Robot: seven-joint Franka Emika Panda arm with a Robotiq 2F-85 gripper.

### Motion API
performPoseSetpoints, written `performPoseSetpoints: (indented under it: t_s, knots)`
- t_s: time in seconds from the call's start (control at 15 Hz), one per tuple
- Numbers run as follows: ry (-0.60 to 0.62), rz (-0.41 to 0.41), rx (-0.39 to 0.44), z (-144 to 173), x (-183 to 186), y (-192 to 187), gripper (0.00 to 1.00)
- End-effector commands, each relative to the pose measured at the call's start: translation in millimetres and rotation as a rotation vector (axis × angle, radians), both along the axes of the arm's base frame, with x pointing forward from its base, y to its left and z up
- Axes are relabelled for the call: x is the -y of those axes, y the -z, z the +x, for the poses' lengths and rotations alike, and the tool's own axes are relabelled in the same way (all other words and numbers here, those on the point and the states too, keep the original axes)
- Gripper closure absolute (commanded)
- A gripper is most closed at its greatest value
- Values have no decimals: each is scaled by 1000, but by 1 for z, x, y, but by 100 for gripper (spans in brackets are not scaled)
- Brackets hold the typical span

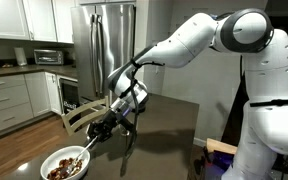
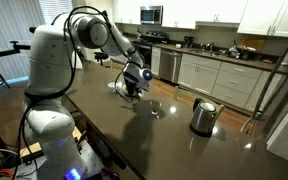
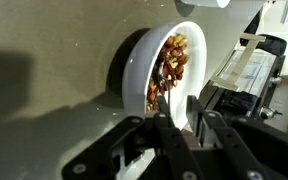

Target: Scoop a spoonful of things from the bowl and put them in the glass

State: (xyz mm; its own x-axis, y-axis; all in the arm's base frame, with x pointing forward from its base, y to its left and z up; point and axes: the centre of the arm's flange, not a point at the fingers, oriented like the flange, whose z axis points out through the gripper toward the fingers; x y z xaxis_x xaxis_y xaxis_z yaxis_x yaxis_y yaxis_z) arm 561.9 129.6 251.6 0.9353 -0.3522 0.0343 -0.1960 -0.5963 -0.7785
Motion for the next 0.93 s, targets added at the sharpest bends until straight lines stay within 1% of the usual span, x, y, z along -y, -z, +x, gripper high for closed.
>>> performPoseSetpoints:
  t_s: [0.0,0.13,0.2,0.33,0.73,0.87]
  knots:
    - [18,-3,29,-5,6,-5,96]
    - [20,-2,31,-4,9,-5,99]
    - [20,3,31,-4,10,-6,96]
    - [18,13,33,-3,12,-8,95]
    - [16,5,72,0,17,-30,95]
    - [18,-10,91,2,20,-40,95]
